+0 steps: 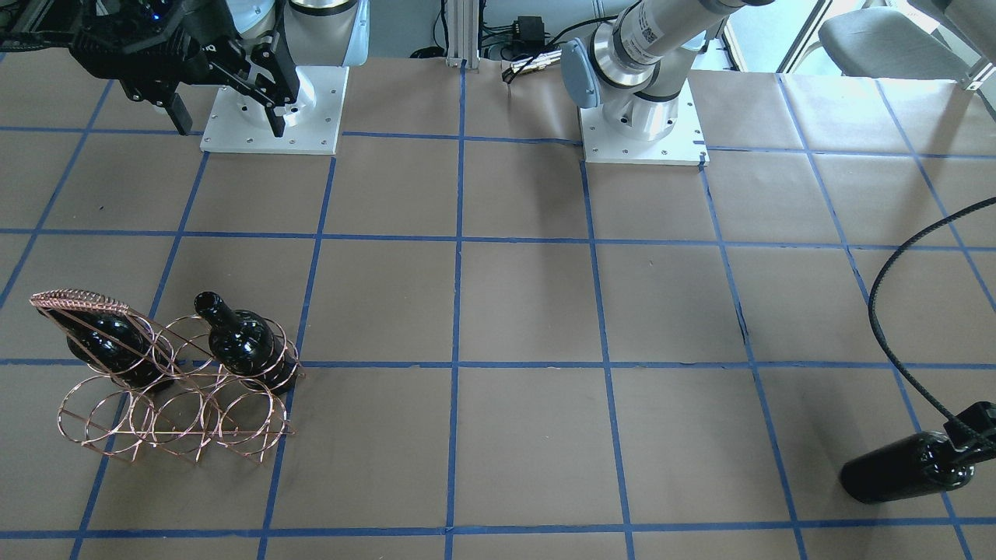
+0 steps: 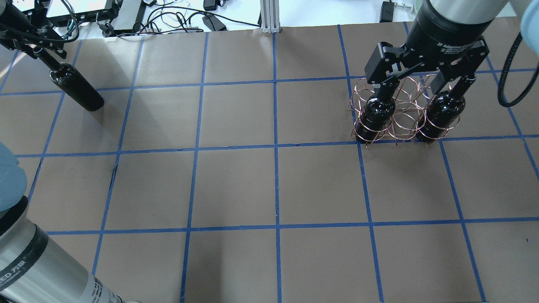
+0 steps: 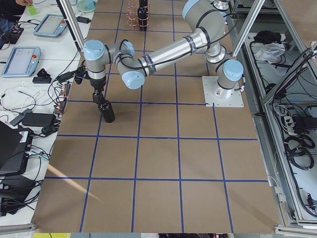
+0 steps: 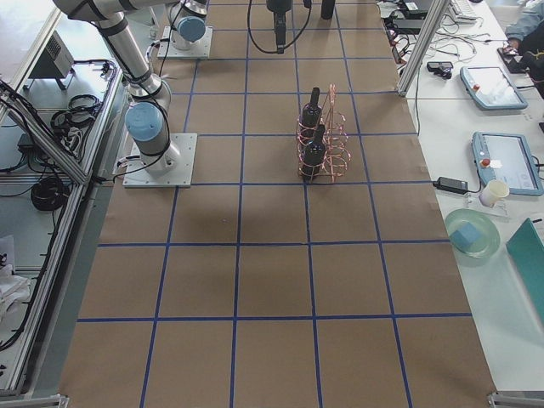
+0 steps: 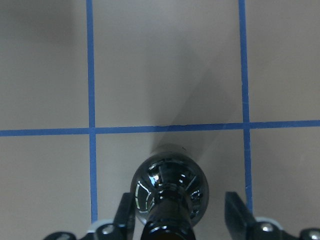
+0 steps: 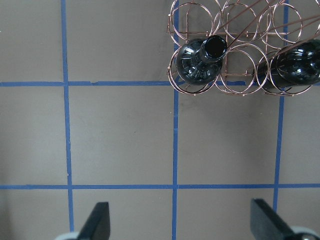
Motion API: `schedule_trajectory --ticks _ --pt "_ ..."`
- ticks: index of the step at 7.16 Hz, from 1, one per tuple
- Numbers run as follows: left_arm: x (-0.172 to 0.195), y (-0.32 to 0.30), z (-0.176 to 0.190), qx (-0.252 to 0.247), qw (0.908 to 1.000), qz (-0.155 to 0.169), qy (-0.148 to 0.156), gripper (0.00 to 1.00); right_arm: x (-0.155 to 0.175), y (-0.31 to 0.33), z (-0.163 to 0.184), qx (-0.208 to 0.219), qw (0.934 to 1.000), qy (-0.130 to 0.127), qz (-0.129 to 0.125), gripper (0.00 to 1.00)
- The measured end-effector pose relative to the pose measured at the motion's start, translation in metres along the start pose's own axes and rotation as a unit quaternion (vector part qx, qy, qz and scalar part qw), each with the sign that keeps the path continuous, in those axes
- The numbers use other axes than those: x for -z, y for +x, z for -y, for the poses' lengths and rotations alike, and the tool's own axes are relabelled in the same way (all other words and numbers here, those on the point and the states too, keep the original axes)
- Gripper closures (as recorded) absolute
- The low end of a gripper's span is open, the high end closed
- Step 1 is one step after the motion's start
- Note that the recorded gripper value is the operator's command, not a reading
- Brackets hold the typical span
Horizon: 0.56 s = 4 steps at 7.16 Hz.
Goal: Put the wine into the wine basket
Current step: 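Carry the held bottle with the left gripper toward the table center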
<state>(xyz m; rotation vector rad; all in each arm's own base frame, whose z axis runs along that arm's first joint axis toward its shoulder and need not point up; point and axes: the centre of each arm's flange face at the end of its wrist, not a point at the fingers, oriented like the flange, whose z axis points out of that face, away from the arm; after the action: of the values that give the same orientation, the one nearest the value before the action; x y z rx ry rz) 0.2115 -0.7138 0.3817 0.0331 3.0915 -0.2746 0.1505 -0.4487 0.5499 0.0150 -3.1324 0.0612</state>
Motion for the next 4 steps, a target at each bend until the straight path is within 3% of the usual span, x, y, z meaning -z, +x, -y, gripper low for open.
schedule_trajectory --ticks 3,4 --pt "-0.0023 -0.0057 -0.0016 0.004 1.0000 -0.001 -0.001 0.34 -0.0002 0.0000 0.0002 0.000 1.0000 0.000 0.000 0.00" --pt "-0.0024 -0.0066 -0.0020 0.004 1.0000 -0.001 -0.001 0.46 -0.0001 0.0000 0.0001 0.000 1.0000 0.000 0.000 0.00"
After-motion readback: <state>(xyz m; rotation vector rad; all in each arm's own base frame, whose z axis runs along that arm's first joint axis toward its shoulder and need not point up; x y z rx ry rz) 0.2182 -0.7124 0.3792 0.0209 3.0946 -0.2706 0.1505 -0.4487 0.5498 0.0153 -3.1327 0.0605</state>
